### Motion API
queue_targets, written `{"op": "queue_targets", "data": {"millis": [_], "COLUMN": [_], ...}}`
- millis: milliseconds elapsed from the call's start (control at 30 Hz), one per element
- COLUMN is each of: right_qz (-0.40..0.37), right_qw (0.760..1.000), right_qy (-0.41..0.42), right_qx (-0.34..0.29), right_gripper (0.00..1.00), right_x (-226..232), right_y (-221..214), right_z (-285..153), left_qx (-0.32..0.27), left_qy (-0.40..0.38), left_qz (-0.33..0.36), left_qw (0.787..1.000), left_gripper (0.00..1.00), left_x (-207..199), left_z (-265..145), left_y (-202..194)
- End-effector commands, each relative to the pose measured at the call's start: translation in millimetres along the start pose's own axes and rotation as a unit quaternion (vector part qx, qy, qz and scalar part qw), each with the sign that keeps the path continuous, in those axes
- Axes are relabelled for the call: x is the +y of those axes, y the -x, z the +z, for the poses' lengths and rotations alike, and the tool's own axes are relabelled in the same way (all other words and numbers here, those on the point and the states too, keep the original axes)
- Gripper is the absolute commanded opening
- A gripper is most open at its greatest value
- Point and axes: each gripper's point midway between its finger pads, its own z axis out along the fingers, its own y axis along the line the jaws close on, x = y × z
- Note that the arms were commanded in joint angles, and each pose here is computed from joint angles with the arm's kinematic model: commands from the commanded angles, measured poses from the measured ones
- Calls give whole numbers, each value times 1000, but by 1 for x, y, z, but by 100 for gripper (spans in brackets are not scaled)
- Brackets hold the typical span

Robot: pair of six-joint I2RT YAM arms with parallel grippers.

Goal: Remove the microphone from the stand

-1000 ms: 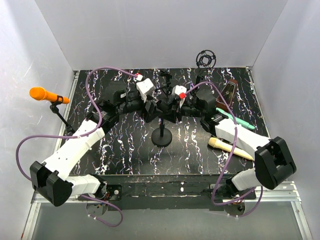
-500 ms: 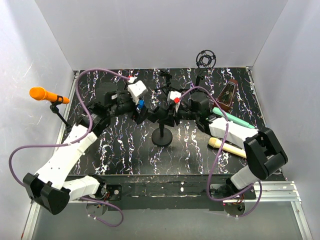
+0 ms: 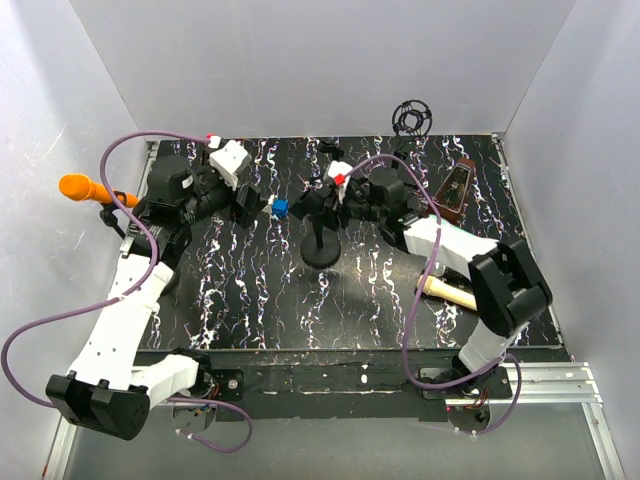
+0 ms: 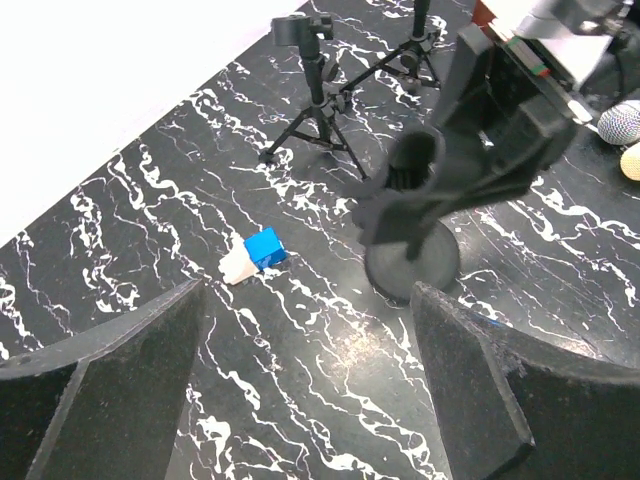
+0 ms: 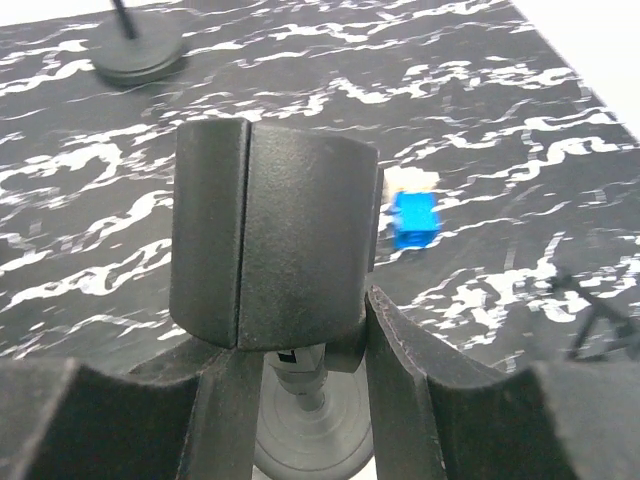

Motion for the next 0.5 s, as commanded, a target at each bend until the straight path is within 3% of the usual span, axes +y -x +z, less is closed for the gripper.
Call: {"op": "queue_targets", "data": {"millis": [0,300,333,467], "right_qz": [-106,-63,-52,-16], "right_qw": [987,987,987,991], "right_qy": [-91,-110,-112,-116], "right_qx": [-85,-102,-99,-72], "right_gripper": [1,1,5,42], "right_x": [-62,-91,-91,-86], "right_y": [71,77,74,63], "right_z": [14,35,35,28], "left_qx": [-19,3,8,28], "left_qy": [4,25,30,58], "left_qz": [0,32,35,65], "left_qw": [1000,999,999,996], "left_gripper": [83,83,83,86], "left_x": [4,7,9,19], "left_z": [-17,-44,-49,-76], "left_y": [17,22,22,22]}}
